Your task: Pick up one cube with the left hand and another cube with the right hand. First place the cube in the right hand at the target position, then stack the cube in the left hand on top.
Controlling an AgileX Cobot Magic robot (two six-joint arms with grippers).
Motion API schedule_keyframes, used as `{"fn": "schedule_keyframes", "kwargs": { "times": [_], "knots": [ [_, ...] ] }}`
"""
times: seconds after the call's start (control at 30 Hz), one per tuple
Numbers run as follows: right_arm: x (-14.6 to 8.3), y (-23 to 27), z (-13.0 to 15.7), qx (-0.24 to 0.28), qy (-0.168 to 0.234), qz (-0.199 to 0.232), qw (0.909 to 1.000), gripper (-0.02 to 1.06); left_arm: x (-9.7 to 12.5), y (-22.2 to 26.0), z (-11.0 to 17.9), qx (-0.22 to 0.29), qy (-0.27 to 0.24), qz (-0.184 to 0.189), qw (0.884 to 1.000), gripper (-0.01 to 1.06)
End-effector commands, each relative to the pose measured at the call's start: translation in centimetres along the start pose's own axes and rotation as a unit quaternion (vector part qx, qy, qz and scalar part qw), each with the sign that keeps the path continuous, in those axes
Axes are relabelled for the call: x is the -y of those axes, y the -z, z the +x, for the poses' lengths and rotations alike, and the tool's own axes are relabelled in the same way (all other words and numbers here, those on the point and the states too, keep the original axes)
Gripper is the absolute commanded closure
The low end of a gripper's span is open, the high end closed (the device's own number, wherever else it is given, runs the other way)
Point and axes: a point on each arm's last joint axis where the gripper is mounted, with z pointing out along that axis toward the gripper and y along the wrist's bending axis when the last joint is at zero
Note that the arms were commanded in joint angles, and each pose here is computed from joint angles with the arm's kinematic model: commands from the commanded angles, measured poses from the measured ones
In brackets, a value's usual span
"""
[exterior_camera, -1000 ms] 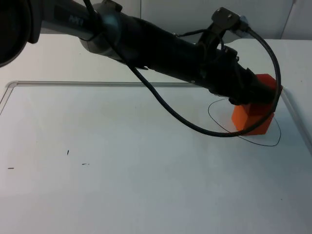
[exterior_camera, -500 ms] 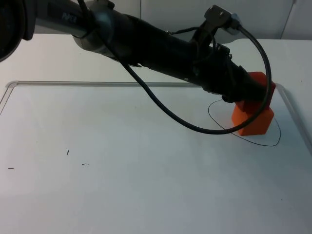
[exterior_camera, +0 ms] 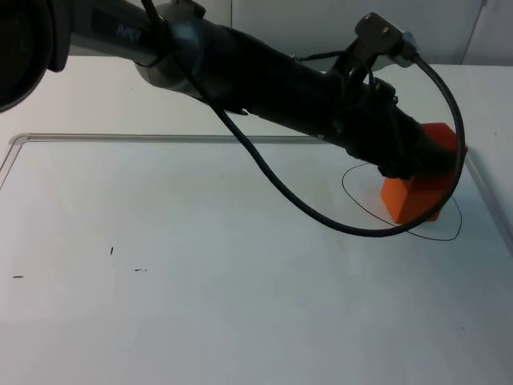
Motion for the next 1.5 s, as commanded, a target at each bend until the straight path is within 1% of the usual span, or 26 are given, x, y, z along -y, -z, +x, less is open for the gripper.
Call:
{"fn": "schedule_keyframes", "kwargs": {
  "times": [0.0,0.03,0.07,0.17,0.2,0.5,0.57,0.7,0.77,0.87,0.97,1.07,1.17,1.27,1.33,1.4,1.43,1.47],
  "knots": [
    [0.0,-0.1,0.0,0.003,0.002,0.002,1.0,0.0,0.0,-0.2,0.4,-0.017,-0.009,-0.006,1.0,0.46],
    [0.0,-0.1,0.0,0.003,0.002,0.002,1.0,0.0,0.0,-0.2,0.5,-0.017,-0.01,-0.007,1.0,0.42],
    [0.0,-0.1,0.0,0.003,0.002,0.002,1.0,0.0,0.0,-0.2,0.5,-0.017,-0.01,-0.007,1.0,0.42],
    [0.0,-0.1,0.0,0.003,0.002,0.002,1.0,0.0,-0.2,-0.2,0.5,-0.02,-0.009,-0.017,1.0,0.27],
    [0.0,-0.1,0.0,0.003,0.002,0.002,1.0,0.0,-0.2,-0.2,0.5,-0.02,-0.009,-0.017,1.0,0.24],
    [0.0,-0.1,0.0,0.003,0.003,0.003,1.0,0.0,0.1,-0.2,0.4,-0.014,-0.005,-0.004,1.0,0.24],
    [0.0,-0.1,0.0,0.003,0.004,0.003,1.0,0.0,-0.2,0.1,0.5,-0.014,0.005,-0.003,1.0,0.24],
    [0.0,-0.1,0.0,0.003,0.004,0.003,1.0,0.0,0.0,0.4,0.3,-0.008,0.008,0.017,1.0,0.24],
    [0.0,-0.1,0.0,0.003,0.004,0.003,1.0,0.0,0.3,0.6,-0.1,-0.014,-0.008,0.025,1.0,0.24],
    [0.0,-0.1,0.0,0.003,0.004,0.003,1.0,0.0,0.4,0.7,-0.2,-0.022,-0.018,0.031,0.999,0.24],
    [0.0,-0.1,0.0,0.003,0.004,0.003,1.0,0.0,0.6,1.0,-0.2,-0.042,-0.027,0.038,0.998,0.24],
    [0.0,-0.1,0.0,0.003,0.004,0.003,1.0,0.0,0.4,1.3,-0.2,-0.051,-0.026,0.035,0.998,0.24],
    [0.0,-0.1,0.0,0.003,0.004,0.003,1.0,0.0,-0.3,2.5,-0.1,-0.077,-0.01,0.027,0.997,0.24],
    [0.0,-0.1,0.0,0.003,0.004,0.003,1.0,0.0,-0.8,3.8,-0.5,-0.088,0.001,0.027,0.996,0.24],
    [0.0,-0.1,0.0,0.003,0.004,0.003,1.0,0.0,-1.2,5.5,-1.4,-0.096,0.008,0.028,0.995,0.24],
    [0.0,-0.1,0.0,0.003,0.004,0.003,1.0,0.0,-1.8,7.6,-2.4,-0.105,0.021,0.014,0.994,0.24],
    [0.0,-0.1,0.0,0.003,0.004,0.003,1.0,0.0,-1.8,7.6,-2.4,-0.105,0.021,0.014,0.994,0.24],
    [0.0,-0.1,0.0,0.003,0.004,0.003,1.0,0.0,-1.8,8.7,-3.2,-0.109,0.027,0.009,0.994,0.24]
  ]
}}
